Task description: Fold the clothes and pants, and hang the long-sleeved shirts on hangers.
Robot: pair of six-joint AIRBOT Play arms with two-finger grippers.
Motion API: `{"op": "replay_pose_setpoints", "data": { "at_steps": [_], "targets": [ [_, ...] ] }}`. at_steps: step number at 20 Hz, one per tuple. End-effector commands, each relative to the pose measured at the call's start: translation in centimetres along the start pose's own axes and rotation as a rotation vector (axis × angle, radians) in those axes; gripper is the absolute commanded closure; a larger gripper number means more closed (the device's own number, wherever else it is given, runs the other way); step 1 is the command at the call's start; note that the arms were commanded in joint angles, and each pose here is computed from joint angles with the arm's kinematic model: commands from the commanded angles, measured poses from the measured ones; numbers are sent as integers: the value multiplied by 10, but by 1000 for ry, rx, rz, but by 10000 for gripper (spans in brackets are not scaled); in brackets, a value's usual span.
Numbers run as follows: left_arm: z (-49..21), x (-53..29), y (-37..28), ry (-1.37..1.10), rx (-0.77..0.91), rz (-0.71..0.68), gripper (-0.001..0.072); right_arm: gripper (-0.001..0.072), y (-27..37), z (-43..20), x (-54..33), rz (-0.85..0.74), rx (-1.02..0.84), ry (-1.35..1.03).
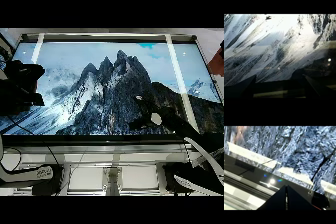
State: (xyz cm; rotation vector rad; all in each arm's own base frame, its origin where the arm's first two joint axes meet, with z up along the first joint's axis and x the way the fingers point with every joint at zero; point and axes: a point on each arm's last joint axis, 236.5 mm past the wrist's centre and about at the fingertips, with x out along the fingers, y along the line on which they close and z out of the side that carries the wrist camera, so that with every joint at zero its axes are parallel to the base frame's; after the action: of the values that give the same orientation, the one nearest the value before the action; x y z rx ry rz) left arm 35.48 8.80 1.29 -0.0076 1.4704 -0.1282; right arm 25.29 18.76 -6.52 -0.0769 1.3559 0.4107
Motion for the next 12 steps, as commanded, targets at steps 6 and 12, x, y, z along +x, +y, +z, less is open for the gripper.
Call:
{"op": "replay_pose_setpoints", "data": {
  "at_steps": [6, 12],
  "targets": [
    [0, 0, 0, 0, 0, 0, 73, 695, 7, -1, 0, 27, 19, 2],
    [2, 2, 3, -7, 34, 8, 73, 695, 8, 0, 0, 32, 22, 0]
  ]
}}
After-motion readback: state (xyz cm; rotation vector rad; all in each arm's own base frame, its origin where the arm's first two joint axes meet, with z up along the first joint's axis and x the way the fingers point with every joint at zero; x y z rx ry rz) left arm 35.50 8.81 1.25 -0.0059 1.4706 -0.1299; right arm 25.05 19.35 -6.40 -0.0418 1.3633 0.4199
